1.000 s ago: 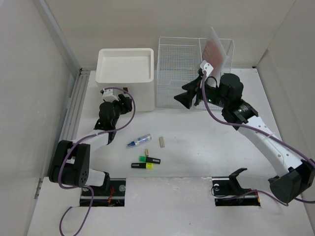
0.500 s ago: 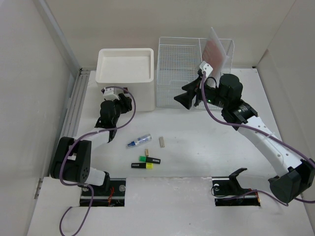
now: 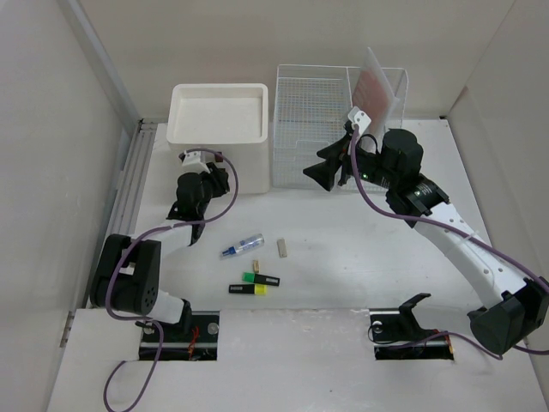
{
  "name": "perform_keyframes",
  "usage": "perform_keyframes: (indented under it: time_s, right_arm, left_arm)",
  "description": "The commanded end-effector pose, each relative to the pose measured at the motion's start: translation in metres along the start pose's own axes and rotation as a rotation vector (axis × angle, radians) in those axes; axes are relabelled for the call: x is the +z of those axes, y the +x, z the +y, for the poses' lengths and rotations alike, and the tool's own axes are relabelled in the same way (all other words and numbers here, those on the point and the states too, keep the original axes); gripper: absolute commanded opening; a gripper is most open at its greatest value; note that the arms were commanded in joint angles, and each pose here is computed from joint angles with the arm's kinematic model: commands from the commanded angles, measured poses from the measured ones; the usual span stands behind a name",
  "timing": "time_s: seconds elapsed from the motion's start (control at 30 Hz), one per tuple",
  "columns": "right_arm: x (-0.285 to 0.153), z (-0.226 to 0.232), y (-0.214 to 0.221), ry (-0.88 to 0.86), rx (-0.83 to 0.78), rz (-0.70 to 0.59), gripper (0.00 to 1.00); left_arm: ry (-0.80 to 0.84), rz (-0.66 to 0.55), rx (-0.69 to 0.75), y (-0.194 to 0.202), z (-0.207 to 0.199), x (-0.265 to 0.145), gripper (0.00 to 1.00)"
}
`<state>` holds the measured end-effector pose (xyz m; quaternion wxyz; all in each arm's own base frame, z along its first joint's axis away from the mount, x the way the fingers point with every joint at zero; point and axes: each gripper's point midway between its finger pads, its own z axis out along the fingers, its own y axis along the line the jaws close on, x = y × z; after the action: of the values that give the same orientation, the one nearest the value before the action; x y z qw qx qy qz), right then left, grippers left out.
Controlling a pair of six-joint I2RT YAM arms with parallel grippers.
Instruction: Organize the desk
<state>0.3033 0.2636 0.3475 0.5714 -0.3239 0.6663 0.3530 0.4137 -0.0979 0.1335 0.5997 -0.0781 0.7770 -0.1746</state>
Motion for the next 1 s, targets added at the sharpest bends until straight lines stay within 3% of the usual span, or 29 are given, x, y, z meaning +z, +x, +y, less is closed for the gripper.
perform_keyframes:
  time_s: [0.0,0.23,0.4,0.63,0.97]
  right_arm:
    - [0.002,-0.002,-0.015,0.002,-0.019,-0.055,0.7]
    - [0.002,-0.002,-0.015,0.002,-0.019,-0.055,0.7]
    - [0.002,-0.002,-0.015,0.002,-0.019,-0.055,0.7]
    - [-0.001,-0.001,-0.018,0.001,-0.024,-0.063,0.7]
    - [-0.001,-0.001,-0.018,0.001,-0.024,-0.063,0.7]
  left_arm:
    - [0.047,-0.107,0.007,-0.039,-0.018,0.005,0.28]
    - [0.06,-0.112,-0.013,-0.037,-0.021,-0.011,0.13]
    - [0.061,-0.108,-0.02,-0.027,-0.025,-0.025,0.11]
    - [0.056,-0.122,-0.039,-0.027,-0.027,-0.036,0.0]
    - [0.053,-0.113,-0.049,-0.021,-0.025,-0.039,0.0]
